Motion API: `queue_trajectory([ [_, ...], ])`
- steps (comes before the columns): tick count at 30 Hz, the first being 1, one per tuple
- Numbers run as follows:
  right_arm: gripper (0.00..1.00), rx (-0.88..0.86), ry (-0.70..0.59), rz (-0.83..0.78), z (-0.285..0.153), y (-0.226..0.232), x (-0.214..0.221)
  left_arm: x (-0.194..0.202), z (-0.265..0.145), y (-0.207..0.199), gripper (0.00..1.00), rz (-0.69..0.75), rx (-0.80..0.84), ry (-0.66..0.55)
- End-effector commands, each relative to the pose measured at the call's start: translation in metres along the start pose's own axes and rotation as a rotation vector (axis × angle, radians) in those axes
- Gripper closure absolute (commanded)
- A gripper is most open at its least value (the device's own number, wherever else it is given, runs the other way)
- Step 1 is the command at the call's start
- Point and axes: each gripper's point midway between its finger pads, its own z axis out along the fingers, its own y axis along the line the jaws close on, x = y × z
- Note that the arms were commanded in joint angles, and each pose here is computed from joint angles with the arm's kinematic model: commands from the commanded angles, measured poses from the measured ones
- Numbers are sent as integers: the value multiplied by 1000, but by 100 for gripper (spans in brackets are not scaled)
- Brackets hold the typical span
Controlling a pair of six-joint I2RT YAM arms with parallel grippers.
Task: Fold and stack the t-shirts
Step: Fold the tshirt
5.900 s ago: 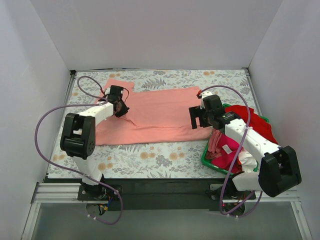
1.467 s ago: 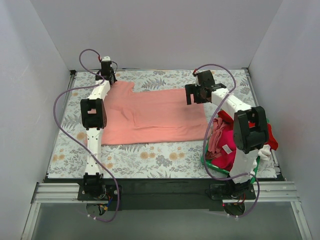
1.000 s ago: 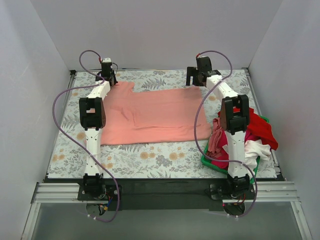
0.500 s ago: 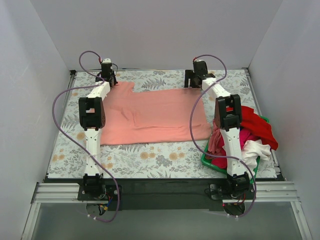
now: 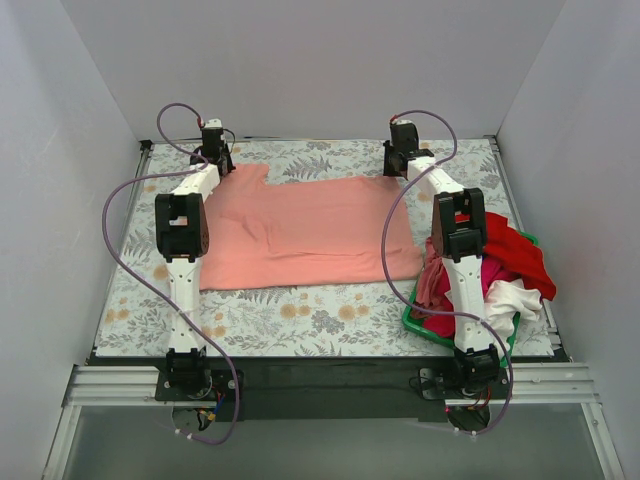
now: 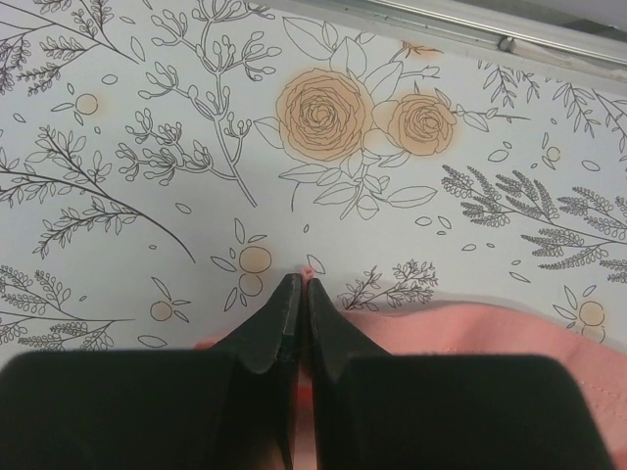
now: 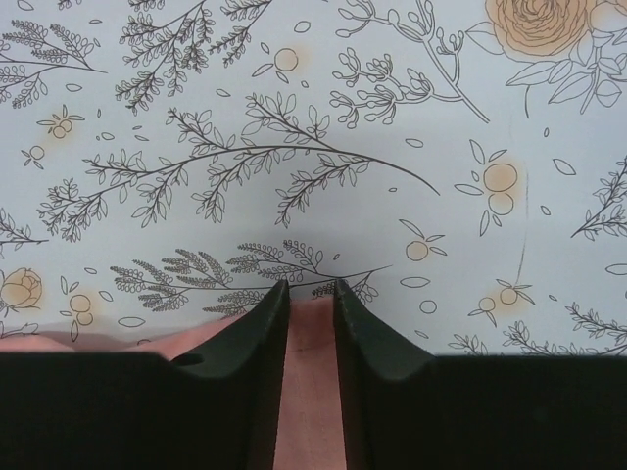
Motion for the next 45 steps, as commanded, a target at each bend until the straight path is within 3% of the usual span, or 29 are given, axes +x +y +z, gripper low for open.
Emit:
queue_trajectory([
  [1,71,-33,6,-5,-14,7,-4,-30,-30,-3,100,6,14,-27],
  [4,82,-42,4,-3,-19,9,-6,-32,-34,-3,100,2,16,-32],
  [5,94,-42,7,-3,-20,8,-5,-30,-35,-3,100,1,17,-27],
  [6,99,-42,6,-6,-21,8,-6,-34,-38,-4,100,-2,20,-35],
  [17,99,-83,-76,-126,-57,18,-42,-37,-69,-2,100,-51,37,-47],
  [30,99,-95,-66,-180,-98,18,-24,-35,-122,-1,100,-100,92,-92],
  [45,99,-62,-55,-158,-141,2,9,-18,-183,21,100,-239,45,-121],
])
